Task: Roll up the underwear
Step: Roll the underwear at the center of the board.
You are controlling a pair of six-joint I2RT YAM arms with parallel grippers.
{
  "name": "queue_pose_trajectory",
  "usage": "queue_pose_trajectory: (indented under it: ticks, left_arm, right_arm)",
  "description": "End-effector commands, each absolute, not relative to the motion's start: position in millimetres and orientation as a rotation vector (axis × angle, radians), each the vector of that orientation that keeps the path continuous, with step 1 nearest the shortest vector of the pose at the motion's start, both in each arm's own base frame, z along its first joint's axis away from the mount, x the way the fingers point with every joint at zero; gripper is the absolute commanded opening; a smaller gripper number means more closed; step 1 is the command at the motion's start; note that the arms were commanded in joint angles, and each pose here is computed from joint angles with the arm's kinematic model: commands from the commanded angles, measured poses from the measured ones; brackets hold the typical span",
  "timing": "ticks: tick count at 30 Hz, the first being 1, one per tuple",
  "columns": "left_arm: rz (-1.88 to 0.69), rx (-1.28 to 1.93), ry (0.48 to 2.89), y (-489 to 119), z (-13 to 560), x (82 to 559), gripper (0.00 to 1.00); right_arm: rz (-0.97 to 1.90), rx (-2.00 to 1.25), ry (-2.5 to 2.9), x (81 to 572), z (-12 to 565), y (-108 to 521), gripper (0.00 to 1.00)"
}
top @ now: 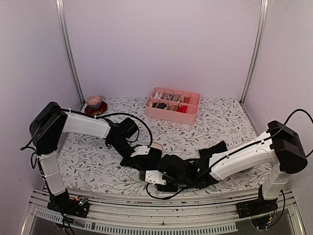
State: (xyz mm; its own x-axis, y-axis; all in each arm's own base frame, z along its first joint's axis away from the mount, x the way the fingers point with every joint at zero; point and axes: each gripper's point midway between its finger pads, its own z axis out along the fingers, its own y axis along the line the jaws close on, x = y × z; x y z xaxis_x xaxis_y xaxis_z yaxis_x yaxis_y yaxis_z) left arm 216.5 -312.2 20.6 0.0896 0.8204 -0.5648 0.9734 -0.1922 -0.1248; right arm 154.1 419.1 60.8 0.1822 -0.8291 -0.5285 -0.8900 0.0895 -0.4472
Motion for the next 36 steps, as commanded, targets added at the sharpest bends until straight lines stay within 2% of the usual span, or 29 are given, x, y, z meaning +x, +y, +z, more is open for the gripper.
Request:
queue_pose_trajectory:
  ticks: [1, 10, 22, 24, 29, 33, 36]
  left_arm:
    - [-0.852, 2.089, 1.925, -301, 6, 207, 0.01]
    - [-0.861, 2.084, 1.930, -302, 5, 209, 0.01]
    - [-0.884, 2.093, 1.964, -299, -5, 206, 0.02]
    - [-0.885, 2.095, 1.964, -299, -5, 206, 0.02]
    - [-0.883, 2.096, 1.965, -298, -6, 206, 0.06]
    - [-0.878, 2.086, 1.951, -299, -2, 208, 0.21]
    - [-0.819, 2.047, 1.916, -299, 10, 219, 0.44]
  right_arm:
    - [-0.056, -1.643, 1.566, 187, 71, 442, 0.59]
    - [-0.152, -1.673, 1.513, 201, 48, 463, 0.59]
    - [-0.260, -1.665, 1.593, 221, 17, 446, 0.48]
    - [-0.263, -1.674, 1.595, 221, 14, 445, 0.43]
    - [-0.230, -1.709, 1.608, 215, 8, 446, 0.25]
    - [-0.191, -1.727, 1.631, 210, 7, 448, 0.12]
    - [-0.139, -1.733, 1.651, 204, 11, 450, 0.06]
